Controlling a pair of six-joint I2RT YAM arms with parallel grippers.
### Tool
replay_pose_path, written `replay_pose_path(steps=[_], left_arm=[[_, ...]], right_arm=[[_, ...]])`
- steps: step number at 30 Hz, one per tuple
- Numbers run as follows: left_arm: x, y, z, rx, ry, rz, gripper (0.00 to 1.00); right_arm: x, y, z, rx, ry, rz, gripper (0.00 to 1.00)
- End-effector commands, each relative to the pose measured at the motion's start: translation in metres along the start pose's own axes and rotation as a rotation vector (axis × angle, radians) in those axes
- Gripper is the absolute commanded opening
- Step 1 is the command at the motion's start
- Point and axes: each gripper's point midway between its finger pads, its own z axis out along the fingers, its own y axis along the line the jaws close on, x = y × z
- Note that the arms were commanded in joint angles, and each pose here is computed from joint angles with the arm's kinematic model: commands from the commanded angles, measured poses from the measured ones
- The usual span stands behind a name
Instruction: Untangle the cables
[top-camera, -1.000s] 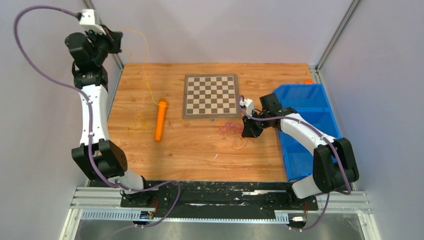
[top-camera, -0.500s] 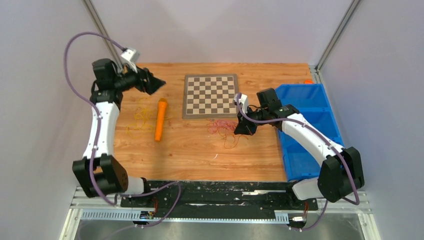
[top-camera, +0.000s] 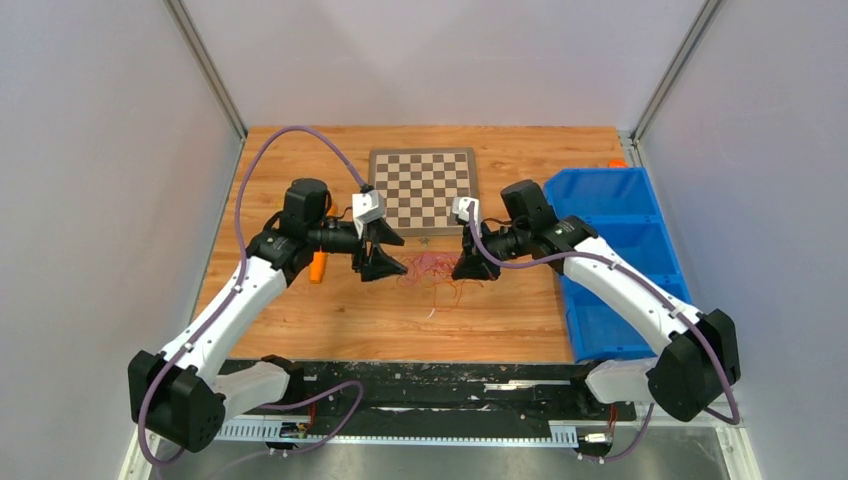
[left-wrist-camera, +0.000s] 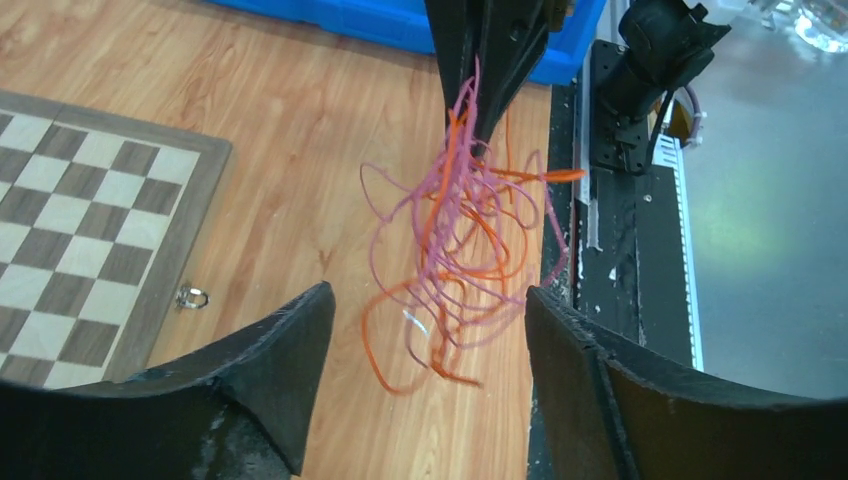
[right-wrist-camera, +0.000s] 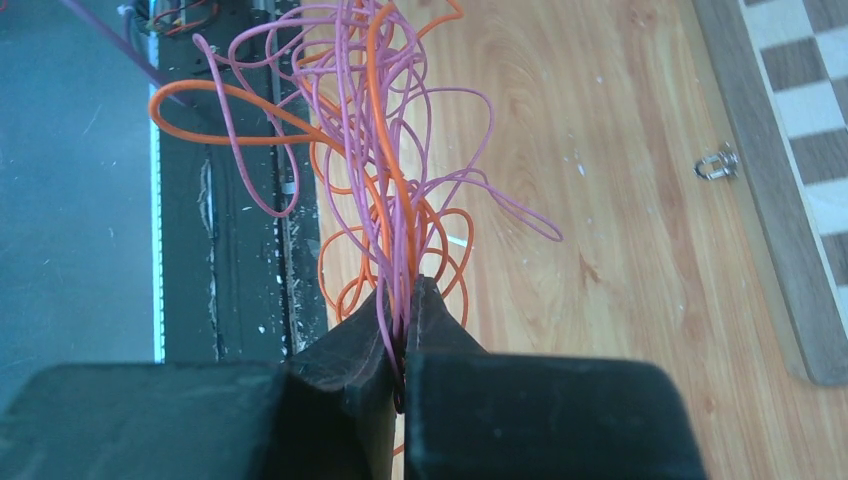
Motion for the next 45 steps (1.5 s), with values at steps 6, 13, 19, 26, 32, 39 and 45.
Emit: replay_pose_path(steps=[6,13,19,26,32,39,45], left_arm=[[-0.004,-0.013,0.021,0.043,0.004,0.104,0.43],[0.004,-0.019,0.007,0.026,0.067,0.124,0.37],[0.009,-0.018,0.006,0.013,0.075,0.124,0.50],[0.015,-0.010,0.013,0.029,0.099,0.085,0.53],[-0.002,-0.013,0.009,0.017,0.077,0.086,0.01],[-0.091,-0.013,-0.032,-0.142,-0.139,0.055,0.00],[-0.172,0.005,-0.080,-0.328,-0.313,0.088,0.00]], right_arm=[[-0.024,0.020,-0.003,-0.021,-0.047,-0.156,0.03],[-0.012,0.018,-0.007,0.021,-0.026,-0.158,0.01],[-0.011,0.022,-0.008,0.008,-0.033,-0.158,0.00],[-0.015,0.023,-0.009,0.007,-0.041,-0.160,0.00],[0.000,0.011,-0.008,0.055,-0.002,-0.127,0.04],[0.071,-0.048,-0.020,0.162,0.101,0.115,0.05],[0.118,-0.071,-0.025,0.203,0.181,0.199,0.06]])
